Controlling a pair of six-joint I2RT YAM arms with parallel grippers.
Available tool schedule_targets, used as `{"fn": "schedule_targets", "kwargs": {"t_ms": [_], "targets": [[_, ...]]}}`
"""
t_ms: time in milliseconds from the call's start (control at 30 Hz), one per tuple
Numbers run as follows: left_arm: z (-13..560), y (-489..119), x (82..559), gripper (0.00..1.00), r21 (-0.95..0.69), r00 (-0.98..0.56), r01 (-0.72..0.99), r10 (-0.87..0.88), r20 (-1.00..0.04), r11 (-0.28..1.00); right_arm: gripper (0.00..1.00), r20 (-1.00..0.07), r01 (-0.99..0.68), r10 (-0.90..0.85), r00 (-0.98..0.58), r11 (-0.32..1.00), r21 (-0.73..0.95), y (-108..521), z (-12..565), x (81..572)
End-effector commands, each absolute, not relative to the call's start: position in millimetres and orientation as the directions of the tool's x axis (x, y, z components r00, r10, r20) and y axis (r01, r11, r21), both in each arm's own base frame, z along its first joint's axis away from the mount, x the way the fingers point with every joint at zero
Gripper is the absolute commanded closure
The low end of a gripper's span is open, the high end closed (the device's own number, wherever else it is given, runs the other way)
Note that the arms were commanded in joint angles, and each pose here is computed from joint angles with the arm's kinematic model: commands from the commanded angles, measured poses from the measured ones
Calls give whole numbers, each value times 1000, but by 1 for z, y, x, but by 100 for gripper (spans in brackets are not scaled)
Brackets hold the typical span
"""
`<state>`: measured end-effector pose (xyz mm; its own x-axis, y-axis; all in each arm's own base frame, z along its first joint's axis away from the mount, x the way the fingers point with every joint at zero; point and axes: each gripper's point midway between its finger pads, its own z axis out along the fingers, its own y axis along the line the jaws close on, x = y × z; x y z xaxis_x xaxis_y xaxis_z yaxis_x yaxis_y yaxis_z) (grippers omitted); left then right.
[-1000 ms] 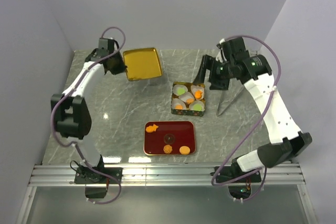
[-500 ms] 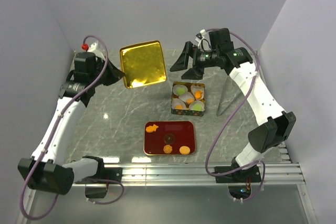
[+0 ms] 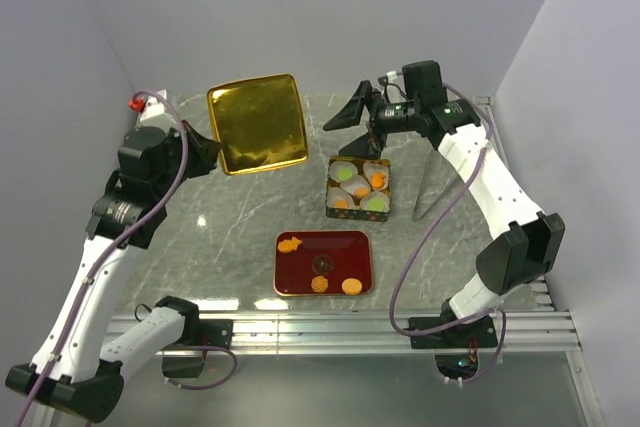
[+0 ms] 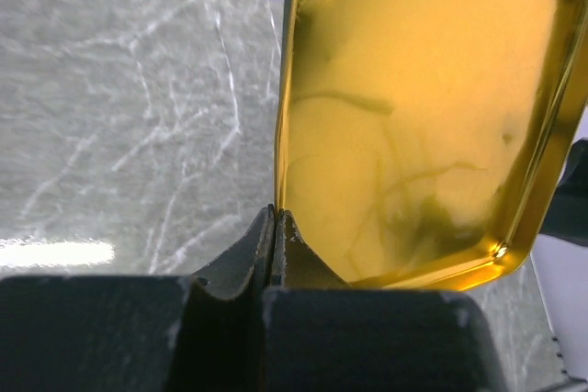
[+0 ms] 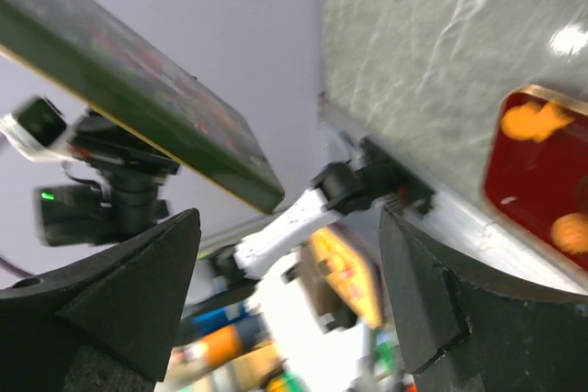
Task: Pack the cookies
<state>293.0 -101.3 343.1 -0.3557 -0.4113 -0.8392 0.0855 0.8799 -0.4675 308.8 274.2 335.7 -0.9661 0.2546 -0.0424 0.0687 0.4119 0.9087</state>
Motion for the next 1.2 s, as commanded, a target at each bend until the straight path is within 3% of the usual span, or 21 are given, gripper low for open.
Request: {"fn": "schedule_targets", "kwargs": {"t_ms": [0, 200, 433, 700, 967, 1167], "targets": [[363, -91, 296, 99, -405, -237, 91, -375, -896, 910, 15, 195, 267, 244, -950, 307, 914, 281, 333, 301], [378, -74, 294, 99, -251, -54, 75, -248, -967, 965, 15, 409, 449, 184, -894, 353, 821, 283, 286, 289], [398, -73, 282, 99, -105, 135, 153, -126, -983, 983, 15, 447, 478, 172, -878, 315, 820, 293, 299, 307], [437, -59, 258, 100, 87, 399, 118, 33, -916, 989, 14, 543, 570, 174, -822, 258, 780, 318, 319, 325], [451, -64, 252, 100, 275, 452, 105, 201, -869, 956, 9, 592, 587, 79, -802, 287, 757, 350, 333, 322], [443, -66, 250, 100, 322, 442, 116, 242, -864, 940, 8, 608, 597, 49, -792, 269, 756, 366, 343, 312]]}}
